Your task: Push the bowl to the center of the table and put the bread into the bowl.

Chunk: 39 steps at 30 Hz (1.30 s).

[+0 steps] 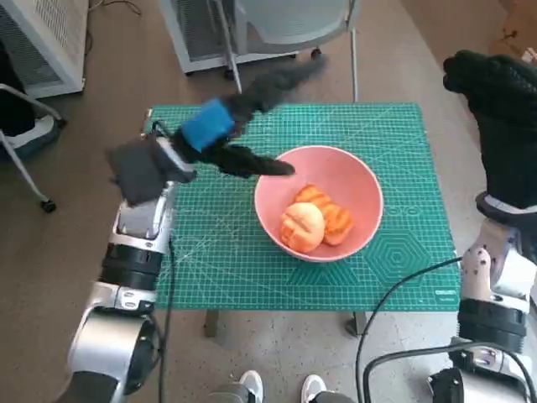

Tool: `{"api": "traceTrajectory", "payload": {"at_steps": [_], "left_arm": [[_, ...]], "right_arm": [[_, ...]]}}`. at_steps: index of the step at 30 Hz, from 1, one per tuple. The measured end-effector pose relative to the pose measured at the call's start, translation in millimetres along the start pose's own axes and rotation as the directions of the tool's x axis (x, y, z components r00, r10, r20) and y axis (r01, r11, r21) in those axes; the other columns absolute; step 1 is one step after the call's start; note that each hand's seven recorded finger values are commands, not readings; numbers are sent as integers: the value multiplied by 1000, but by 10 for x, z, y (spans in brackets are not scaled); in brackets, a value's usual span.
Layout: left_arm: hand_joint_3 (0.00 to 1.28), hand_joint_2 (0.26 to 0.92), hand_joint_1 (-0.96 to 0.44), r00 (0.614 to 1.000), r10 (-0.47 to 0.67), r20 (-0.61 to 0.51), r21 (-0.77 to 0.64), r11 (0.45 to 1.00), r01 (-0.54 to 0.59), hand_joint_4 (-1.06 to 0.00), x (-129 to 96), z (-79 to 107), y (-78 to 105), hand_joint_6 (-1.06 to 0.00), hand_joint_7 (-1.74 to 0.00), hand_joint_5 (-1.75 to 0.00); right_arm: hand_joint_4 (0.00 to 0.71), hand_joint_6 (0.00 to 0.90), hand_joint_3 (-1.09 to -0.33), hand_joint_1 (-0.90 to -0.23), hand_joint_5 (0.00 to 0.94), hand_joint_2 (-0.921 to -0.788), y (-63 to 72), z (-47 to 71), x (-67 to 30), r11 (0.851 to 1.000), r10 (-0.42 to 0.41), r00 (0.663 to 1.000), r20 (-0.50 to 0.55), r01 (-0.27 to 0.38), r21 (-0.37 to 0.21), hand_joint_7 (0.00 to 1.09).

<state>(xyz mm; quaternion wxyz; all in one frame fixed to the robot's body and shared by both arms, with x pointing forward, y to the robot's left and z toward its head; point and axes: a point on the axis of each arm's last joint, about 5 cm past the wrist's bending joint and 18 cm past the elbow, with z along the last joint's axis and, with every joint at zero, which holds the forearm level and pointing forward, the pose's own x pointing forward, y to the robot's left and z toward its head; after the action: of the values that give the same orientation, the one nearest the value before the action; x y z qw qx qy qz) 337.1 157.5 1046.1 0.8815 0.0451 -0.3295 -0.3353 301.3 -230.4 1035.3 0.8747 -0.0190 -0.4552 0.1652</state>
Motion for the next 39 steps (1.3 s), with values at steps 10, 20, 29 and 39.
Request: {"api": "traceTrajectory", "payload": {"at_steps": [10,20,29,39], "left_arm": [[343,921,-660,940,329,96,-165,936,-311,-33,-214,32,20,-156,-36,-16],[360,921,-680,940,327,94,-66,944,-322,-28,-258,92,-50,-51,-280,-14],[419,921,-672,950,295,107,8,955,-297,0,-236,111,-81,-1,-302,0],[415,921,-692,945,303,120,13,952,-306,1,-231,132,-81,1,-273,1]], "right_arm": [[348,456,-713,-673,6,-921,32,12,124,1000,-11,1000,-5,11,1,13],[349,441,-703,-711,4,-921,99,2,225,1000,5,1000,-15,-5,10,3],[345,437,-698,-711,1,-921,117,3,263,1000,17,1000,-26,-16,6,1],[326,432,-719,-665,0,-921,119,20,310,1000,14,1000,-28,-15,-14,0]]}}
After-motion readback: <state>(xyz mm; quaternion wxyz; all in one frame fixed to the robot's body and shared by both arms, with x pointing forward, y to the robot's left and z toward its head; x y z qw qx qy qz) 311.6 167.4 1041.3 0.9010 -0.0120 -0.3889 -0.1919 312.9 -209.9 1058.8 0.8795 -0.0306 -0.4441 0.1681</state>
